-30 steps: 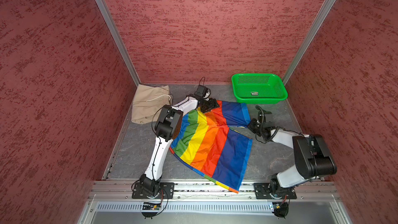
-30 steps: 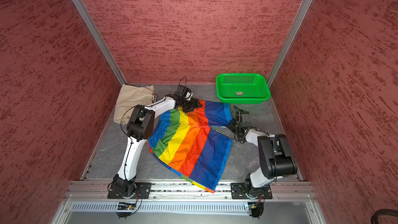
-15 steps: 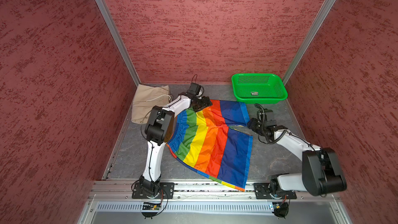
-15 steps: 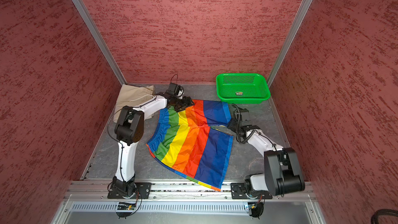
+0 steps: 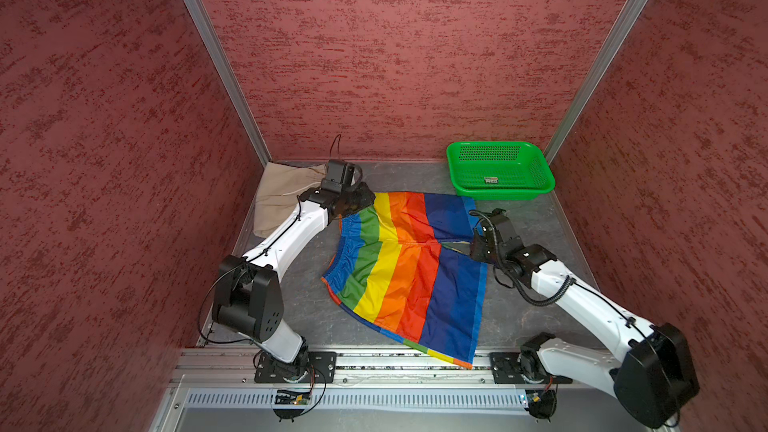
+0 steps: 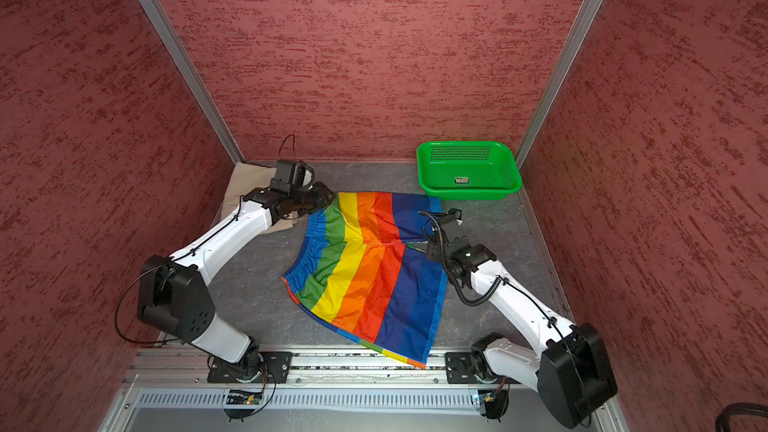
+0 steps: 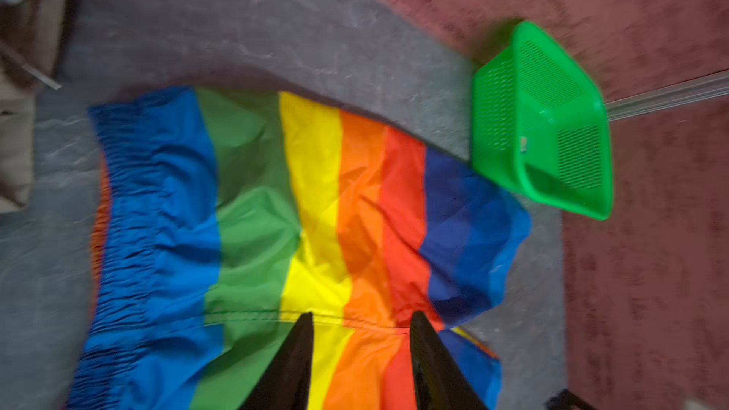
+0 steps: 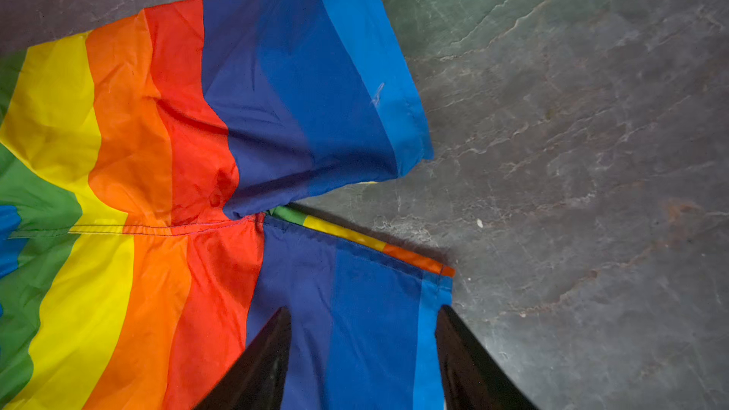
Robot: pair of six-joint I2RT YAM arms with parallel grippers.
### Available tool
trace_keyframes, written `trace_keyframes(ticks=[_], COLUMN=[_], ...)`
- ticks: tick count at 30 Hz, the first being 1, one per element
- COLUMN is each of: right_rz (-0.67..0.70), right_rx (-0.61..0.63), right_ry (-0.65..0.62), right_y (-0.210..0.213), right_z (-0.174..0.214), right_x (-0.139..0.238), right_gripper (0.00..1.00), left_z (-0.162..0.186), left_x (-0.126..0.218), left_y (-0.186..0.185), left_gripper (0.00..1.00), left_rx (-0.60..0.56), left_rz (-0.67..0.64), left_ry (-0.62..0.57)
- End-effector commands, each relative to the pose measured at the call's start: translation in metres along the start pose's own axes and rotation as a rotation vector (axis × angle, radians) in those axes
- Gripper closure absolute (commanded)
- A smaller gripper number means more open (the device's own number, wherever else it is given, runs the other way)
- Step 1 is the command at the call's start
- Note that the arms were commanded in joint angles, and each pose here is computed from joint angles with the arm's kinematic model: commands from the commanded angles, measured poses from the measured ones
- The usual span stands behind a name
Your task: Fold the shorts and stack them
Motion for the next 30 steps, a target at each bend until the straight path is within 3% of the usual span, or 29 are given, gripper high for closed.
trace_keyframes(ticks=[1,5,9,10,16,17,19,22,26,30], right_rz=[-0.006,0.035,-0.056,-0.069,0.097,0.096,0.098,0.096,-0.010,-0.084], right_rx=[0.080,0.152,0.161,0.174,0.243,0.237,0.205,0.125,-0.024,-0.132], right_ry=[0.029,0.073,0.111,0.111,0.098,0.071,0.030,-0.037,-0.114,-0.128], right_y=[0.011,0.017,0.029,0.031,0.020,0.022,0.023,0.017,0.004,-0.011], right_z=[0.013,0.027,0.032,0.034,0.041,0.035,0.016,-0.023,-0.066,-0.093], right_x=[0.003,-0.002,-0.005,-0.005,-0.016,-0.016,-0.018,-0.026,-0.041,-0.070], right_gripper=[0.41,0.39,0.40,0.40,0.40,0.38,0.35,0.31,0.30,0.29], left_z=[0.016,0.026,0.022,0.023,0.027,0.021,0.007,-0.020,-0.060,-0.085], left_x=[0.012,0.023,0.025,0.026,0.022,0.019,0.013,-0.001,-0.026,-0.062], left_y=[0.025,0.050,0.056,0.056,0.067,0.067,0.061,0.043,0.027,0.034], left_gripper=[0.62,0.66,0.97,1.00,1.00,0.97,0.68,0.48,0.42,0.42], left_rx=[0.019,0.027,0.074,0.064,0.054,0.068,0.083,0.088,0.066,0.031], left_rz=[-0.083,-0.184,-0.154,-0.157,-0.250,-0.244,-0.214,-0.147,-0.140,-0.226], left_ry=[0.032,0.029,0.051,0.055,0.069,0.066,0.045,-0.003,-0.053,-0.035])
Point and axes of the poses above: each gripper's point midway between its finger pads, its own x axis back along the fingers, its own y axis along the line the jaws close on, z = x × y, the point moved 7 cm from there along x, back along the fingers, and after that the axes turned 2 degrees about x, right-handed, at the moved point
